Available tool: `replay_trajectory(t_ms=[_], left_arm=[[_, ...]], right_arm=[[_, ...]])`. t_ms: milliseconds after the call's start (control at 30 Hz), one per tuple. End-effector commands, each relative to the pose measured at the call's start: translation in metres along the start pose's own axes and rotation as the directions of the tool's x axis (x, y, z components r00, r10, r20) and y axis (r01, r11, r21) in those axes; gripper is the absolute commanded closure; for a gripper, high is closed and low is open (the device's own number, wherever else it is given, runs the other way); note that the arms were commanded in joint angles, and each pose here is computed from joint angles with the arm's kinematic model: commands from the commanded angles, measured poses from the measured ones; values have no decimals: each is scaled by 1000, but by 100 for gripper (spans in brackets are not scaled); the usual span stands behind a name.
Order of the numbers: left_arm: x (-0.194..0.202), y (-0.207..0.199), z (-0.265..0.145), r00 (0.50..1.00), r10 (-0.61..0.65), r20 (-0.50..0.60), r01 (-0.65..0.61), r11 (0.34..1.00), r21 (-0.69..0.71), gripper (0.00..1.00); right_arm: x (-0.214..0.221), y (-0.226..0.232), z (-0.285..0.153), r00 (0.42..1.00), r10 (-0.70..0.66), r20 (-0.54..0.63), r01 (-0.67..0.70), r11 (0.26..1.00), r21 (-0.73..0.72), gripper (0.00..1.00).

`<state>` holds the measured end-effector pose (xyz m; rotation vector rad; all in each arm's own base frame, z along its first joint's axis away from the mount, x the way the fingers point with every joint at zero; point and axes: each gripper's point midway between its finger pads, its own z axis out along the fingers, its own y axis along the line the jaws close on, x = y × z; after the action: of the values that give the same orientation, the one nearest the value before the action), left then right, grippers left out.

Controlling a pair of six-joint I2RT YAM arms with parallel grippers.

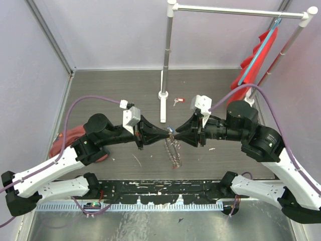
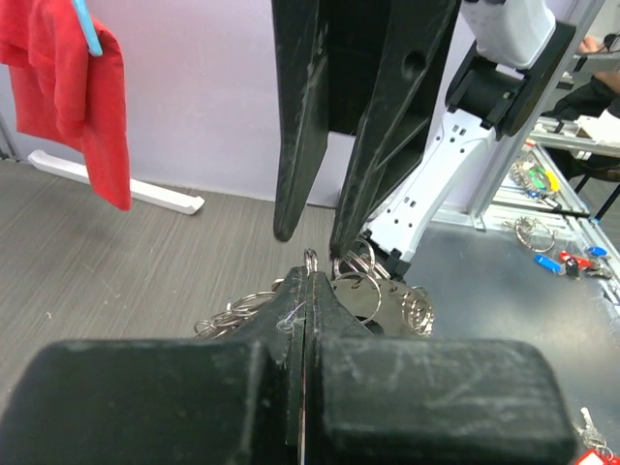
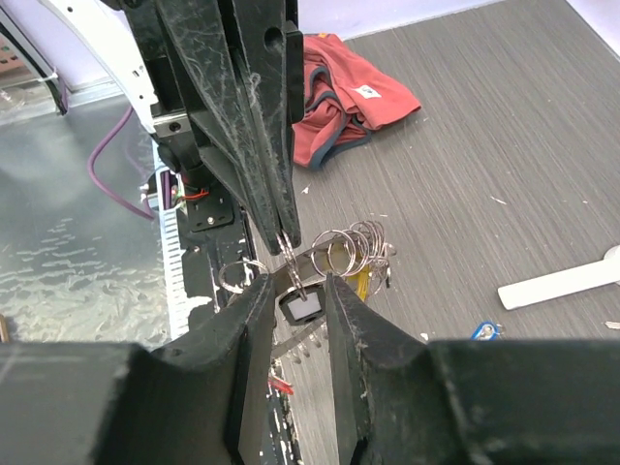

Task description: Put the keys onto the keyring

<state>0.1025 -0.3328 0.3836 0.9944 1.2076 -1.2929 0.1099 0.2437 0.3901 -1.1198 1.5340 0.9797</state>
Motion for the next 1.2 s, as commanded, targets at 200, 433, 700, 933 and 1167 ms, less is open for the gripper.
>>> replay_trajectory(t_ms=[200,433,700,933,1167], left_arm=[[-39,-12,0,989,6,146,-12,999,41,100],[-40,-13,1,989,6,150,-13,999,45,100],[-40,-12,2,989,5,149,-12,999,46,100],[-32,-19,1,996,15,89,-22,996,81,83],[-23,-8,-11,996,87,16,-87,996,9,70]], right_arm=[[-22,7,5,995,-22,102,27,999,-47,71],[-18,10,8,996,-18,90,24,997,-74,85],[-20,15,10,996,-18,91,28,994,-109,99],[-18,10,7,1000,-22,5,22,996,-83,99],[6,-4,-1,980,19,-197,-19,1000,1,99]])
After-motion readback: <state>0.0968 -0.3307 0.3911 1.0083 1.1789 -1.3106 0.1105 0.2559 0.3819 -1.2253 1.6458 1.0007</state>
